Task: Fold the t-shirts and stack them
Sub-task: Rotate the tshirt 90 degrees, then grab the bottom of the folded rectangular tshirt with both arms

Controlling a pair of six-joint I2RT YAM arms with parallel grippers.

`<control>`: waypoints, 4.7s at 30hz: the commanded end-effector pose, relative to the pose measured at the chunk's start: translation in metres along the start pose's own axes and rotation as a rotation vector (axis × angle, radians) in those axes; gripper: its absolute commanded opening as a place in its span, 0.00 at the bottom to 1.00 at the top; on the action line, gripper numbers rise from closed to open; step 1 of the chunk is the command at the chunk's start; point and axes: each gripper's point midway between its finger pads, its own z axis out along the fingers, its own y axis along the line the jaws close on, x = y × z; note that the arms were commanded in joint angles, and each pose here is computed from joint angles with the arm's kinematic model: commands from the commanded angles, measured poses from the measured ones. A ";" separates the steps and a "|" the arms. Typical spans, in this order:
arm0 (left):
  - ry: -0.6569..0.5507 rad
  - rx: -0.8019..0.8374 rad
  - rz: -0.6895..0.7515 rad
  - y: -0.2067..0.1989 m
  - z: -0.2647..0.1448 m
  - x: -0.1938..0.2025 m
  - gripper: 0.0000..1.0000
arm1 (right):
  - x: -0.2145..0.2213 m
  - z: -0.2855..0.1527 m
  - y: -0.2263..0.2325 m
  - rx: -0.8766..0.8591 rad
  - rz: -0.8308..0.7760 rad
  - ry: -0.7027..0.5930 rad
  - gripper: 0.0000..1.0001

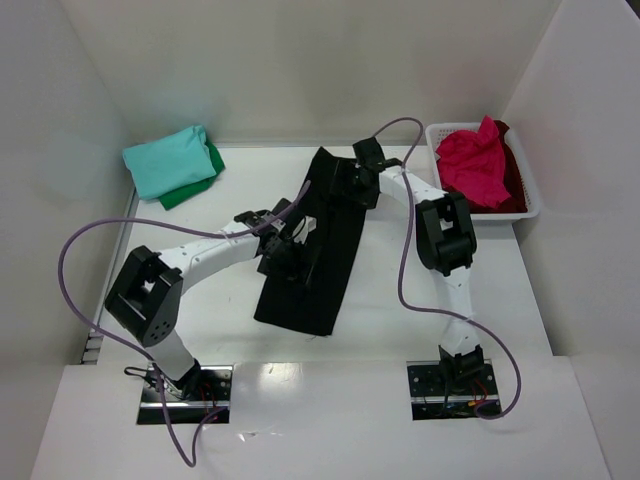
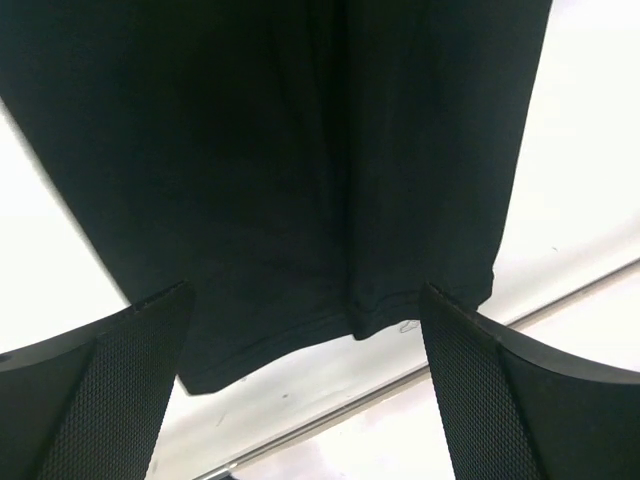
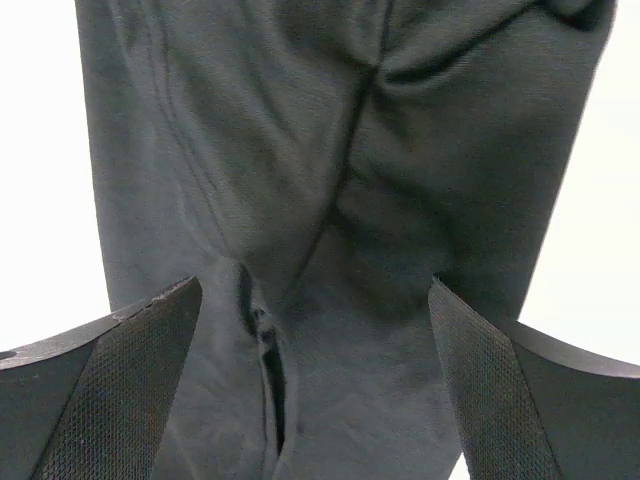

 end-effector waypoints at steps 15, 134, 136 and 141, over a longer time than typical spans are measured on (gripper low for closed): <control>0.149 0.119 -0.083 -0.025 0.043 0.028 1.00 | -0.019 0.053 0.023 -0.059 -0.030 -0.018 1.00; -0.069 0.207 -0.490 0.002 -0.002 0.105 0.83 | 0.309 -0.190 -0.030 -0.210 0.238 0.152 0.65; -0.038 0.212 -0.494 0.000 0.003 0.108 0.82 | 0.311 -0.187 -0.031 -0.199 0.237 0.158 0.63; -0.014 0.207 -0.480 0.001 0.008 0.109 0.81 | 0.313 -0.179 -0.029 -0.188 0.225 0.174 0.62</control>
